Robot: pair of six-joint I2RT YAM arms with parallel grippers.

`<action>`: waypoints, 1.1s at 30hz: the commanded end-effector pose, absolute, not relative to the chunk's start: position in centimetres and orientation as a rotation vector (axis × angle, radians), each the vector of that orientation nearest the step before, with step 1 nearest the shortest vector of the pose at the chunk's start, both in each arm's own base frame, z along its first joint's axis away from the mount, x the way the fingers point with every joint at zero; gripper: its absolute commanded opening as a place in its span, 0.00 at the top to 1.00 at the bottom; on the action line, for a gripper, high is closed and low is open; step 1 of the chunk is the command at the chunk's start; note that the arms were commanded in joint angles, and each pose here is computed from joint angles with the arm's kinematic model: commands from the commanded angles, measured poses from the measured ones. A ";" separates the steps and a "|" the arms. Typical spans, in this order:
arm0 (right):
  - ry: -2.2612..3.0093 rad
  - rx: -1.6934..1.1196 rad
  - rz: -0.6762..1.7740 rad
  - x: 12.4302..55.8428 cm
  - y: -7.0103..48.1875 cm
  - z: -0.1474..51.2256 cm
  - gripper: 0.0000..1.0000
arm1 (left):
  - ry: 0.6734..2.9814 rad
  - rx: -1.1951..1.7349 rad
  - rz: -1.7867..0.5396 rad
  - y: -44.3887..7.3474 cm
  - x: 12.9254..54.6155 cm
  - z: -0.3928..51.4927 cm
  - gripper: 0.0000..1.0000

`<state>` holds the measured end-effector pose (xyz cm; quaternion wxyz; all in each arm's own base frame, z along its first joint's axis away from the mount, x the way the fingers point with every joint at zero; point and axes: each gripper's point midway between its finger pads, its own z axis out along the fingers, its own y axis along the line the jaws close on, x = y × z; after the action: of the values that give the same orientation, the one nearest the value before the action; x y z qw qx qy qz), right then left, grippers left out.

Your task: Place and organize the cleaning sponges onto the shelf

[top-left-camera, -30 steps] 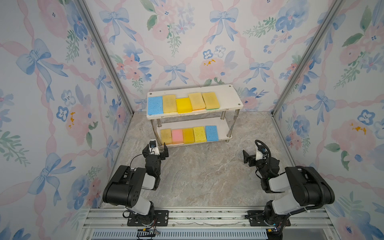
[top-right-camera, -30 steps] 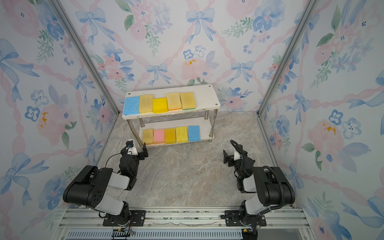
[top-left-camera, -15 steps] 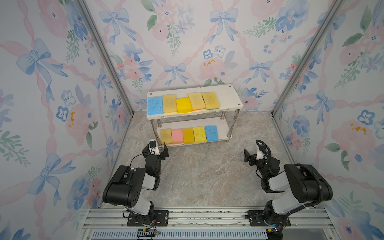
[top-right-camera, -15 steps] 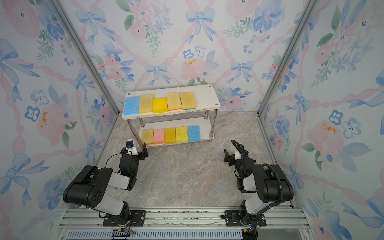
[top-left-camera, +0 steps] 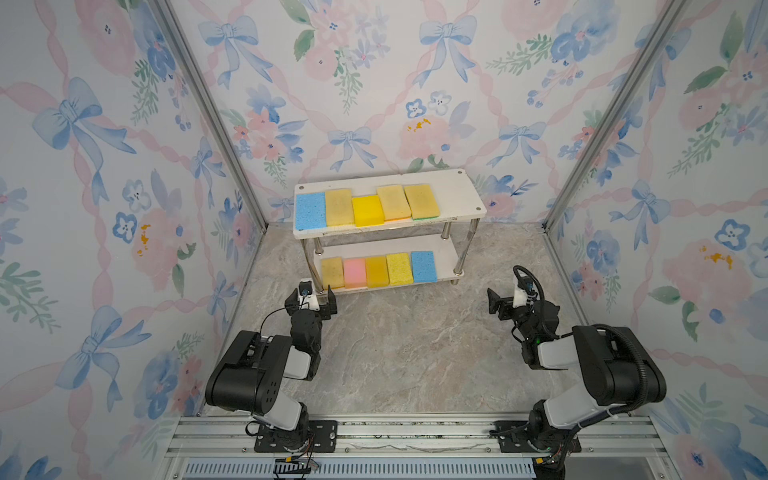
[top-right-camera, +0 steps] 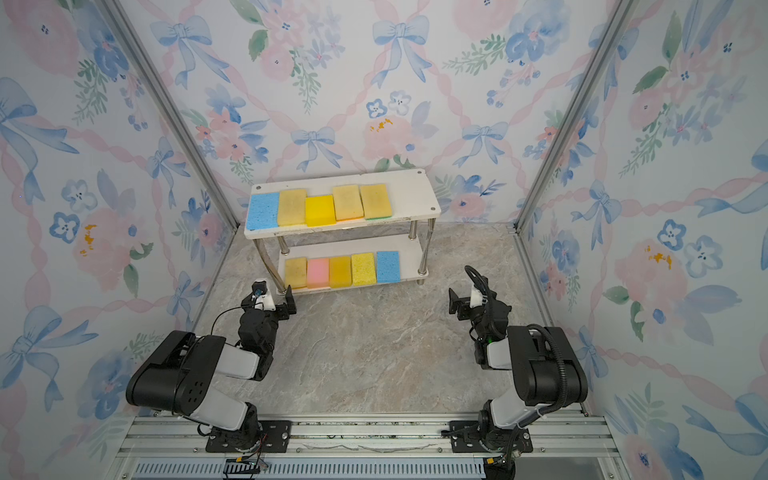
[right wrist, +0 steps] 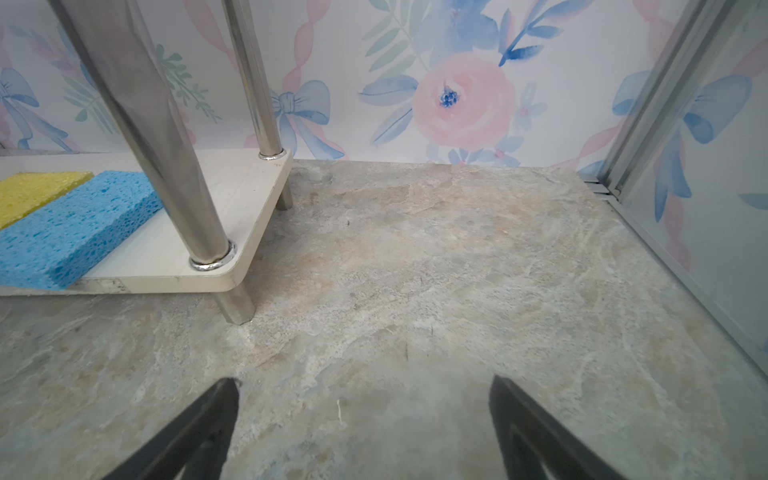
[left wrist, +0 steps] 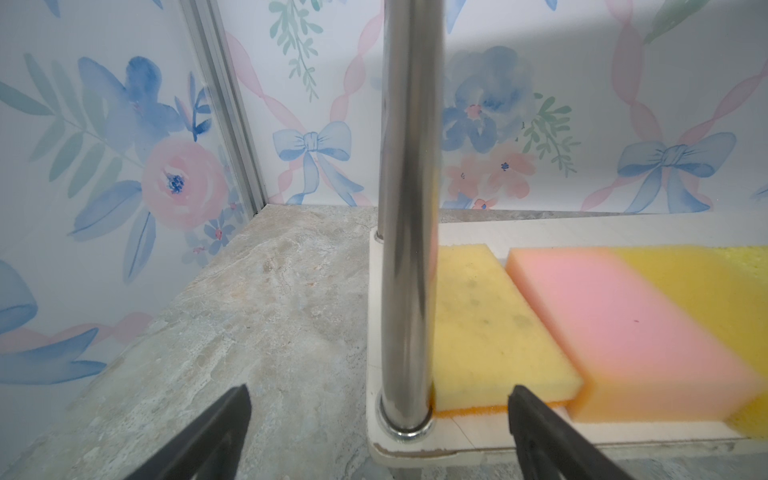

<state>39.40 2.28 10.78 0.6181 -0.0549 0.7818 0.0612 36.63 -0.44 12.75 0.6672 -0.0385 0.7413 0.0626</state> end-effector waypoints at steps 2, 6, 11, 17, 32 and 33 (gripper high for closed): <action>1.886 -0.111 0.139 39.8 2.3 9.9 0.03 | 1.667 -0.112 0.146 0.1 36.6 12.7 0.02; 1.885 -0.110 0.138 39.8 2.2 9.9 0.03 | 1.669 -0.114 0.144 0.1 36.6 12.6 0.02; 1.893 -0.085 0.107 39.9 1.8 9.8 0.03 | 1.669 -0.114 0.145 0.1 36.6 12.7 0.02; 1.906 -0.044 0.022 40.0 1.2 9.7 0.03 | 1.668 -0.113 0.144 0.1 36.6 12.7 0.02; 1.906 -0.048 0.029 39.9 1.3 9.7 0.03 | 1.652 -0.173 0.170 1.1 36.1 12.8 0.02; 1.908 -0.047 0.035 39.9 1.3 9.7 0.03 | 1.651 -0.175 0.169 1.1 36.2 12.9 0.02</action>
<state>39.53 1.16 8.72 0.5707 -0.0214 0.8208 0.0121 36.35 0.69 12.70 0.6668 -0.0665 0.7387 0.0729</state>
